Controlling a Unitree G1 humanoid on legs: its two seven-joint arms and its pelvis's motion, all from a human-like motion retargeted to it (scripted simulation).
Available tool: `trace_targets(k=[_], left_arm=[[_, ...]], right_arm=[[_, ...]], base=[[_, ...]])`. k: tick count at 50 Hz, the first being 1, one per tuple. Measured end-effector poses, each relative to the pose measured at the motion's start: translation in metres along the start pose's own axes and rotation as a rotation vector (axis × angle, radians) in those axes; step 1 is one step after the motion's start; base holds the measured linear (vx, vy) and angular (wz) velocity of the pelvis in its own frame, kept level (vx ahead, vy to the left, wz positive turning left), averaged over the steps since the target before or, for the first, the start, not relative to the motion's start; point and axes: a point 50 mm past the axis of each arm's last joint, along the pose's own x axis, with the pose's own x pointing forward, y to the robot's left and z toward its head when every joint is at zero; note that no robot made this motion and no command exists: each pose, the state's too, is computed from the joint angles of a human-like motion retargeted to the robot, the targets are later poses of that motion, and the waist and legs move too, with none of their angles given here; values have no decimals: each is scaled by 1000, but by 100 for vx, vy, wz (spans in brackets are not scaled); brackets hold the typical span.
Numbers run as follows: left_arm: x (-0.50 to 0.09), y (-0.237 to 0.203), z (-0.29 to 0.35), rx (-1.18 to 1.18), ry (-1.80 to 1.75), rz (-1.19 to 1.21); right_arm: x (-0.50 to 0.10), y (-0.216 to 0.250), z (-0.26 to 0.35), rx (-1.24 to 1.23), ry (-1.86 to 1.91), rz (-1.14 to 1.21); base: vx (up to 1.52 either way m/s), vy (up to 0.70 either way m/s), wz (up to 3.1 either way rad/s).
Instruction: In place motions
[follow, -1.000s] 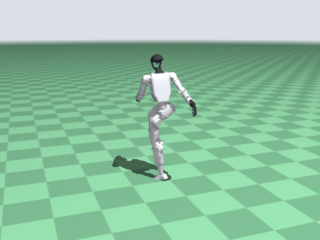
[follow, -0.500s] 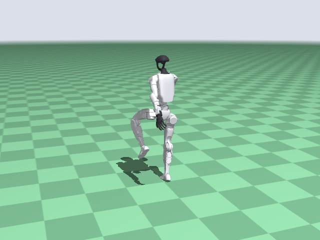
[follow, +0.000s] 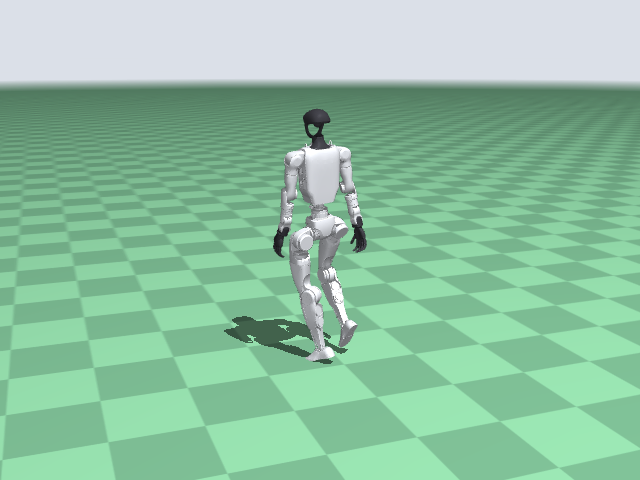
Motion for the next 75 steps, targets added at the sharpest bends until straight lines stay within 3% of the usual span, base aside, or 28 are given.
trace_targets(k=[3,5,7,10,13,17,23,31,35,40,44,48,53,60,67,75], left_arm=[[-2,15,141,135,-424,-105],[-26,31,222,252,-668,-49],[-54,47,274,313,-856,55],[-81,60,303,348,-1022,121],[-78,42,289,374,-1026,-11],[-67,6,267,330,-971,-164],[-21,-14,159,45,-661,-101],[-8,2,-30,223,-80,-76],[-13,10,-62,292,134,46],[-22,24,-92,59,321,97],[-24,15,-96,-11,367,60],[-20,8,-85,-14,286,15],[-20,4,-85,55,293,-51],[-17,-6,-74,191,293,-241],[-22,-12,-84,224,326,-341],[-24,0,-94,327,371,-305]], right_arm=[[-3,0,-69,398,260,88],[-8,8,-94,641,331,166],[-11,16,-117,777,363,156],[-24,27,-166,852,485,106],[-47,33,-220,883,675,9],[-36,36,-199,874,629,-49],[-2,14,-71,681,161,205],[-26,-3,124,126,-498,129],[-77,-20,208,-54,-825,76],[-124,-20,253,-207,-1047,-19],[-107,-25,235,-67,-1021,-107],[-65,-24,189,36,-800,-44],[-16,-2,97,55,-312,102],[-2,13,-16,190,164,166],[-1,18,-42,191,202,139],[0,15,-7,151,83,118]], base=[[-67,16,59],[-75,14,101],[-36,7,118],[18,-3,37],[49,-10,-41],[1,-2,-87],[-1,5,-83],[13,-14,-76],[-29,-26,-43],[-5,-17,98],[0,-7,39],[2,-3,26],[9,2,13],[6,3,5],[3,4,-22],[-1,4,-30]])
